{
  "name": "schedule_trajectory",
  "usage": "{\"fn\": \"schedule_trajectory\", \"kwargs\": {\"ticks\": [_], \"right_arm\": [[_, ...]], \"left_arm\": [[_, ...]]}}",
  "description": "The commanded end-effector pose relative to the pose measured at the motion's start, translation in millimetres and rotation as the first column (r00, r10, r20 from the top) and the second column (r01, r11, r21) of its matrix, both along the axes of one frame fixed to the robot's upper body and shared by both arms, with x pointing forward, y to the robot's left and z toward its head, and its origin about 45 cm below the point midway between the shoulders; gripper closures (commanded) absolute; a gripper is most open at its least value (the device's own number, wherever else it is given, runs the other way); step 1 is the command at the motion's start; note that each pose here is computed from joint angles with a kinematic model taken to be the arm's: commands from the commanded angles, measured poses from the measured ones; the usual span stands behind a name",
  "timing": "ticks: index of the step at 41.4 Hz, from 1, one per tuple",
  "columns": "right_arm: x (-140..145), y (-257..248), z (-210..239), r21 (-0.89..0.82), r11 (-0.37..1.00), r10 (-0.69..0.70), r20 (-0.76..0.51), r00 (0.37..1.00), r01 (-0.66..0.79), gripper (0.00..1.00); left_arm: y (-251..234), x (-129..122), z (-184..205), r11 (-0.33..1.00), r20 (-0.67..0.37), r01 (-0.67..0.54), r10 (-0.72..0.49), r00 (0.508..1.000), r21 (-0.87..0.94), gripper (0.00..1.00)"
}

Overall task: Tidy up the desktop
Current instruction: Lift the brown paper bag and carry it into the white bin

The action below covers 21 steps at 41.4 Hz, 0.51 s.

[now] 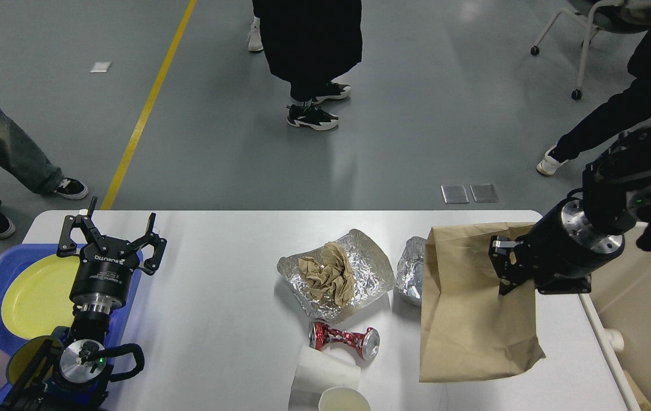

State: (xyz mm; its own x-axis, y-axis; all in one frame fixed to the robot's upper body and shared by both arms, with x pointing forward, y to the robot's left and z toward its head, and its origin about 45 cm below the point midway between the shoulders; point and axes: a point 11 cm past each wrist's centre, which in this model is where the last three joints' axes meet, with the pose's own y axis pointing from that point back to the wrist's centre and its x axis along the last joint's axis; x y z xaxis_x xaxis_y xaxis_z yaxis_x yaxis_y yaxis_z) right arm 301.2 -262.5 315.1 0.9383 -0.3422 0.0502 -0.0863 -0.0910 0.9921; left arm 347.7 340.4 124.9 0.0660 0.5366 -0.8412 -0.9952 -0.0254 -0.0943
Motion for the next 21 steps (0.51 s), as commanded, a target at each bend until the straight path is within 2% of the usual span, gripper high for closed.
{"fn": "schedule_trajectory", "kwargs": {"ticks": [1, 12, 21], "right_arm": [[-6, 8, 31, 0.015, 0.999, 0.047, -0.023, 0.999, -0.047, 1.0], [-2, -6, 39, -0.02, 1.0, 0.016, 0.013, 1.0, -0.015, 1.0], [18, -84, 50, -0.215, 0.961, -0.135, 0.186, 0.973, 0.174, 1.0]], "left_arm": [[0, 0, 0, 1.0, -0.001, 0.0, 0.0, 1.0, 0.0, 0.03], [0, 0, 0, 1.0, -0.001, 0.0, 0.0, 1.0, 0.0, 0.03], [0, 0, 0, 1.0, 0.0, -0.001, 0.001, 1.0, 0.0, 0.03]]}}
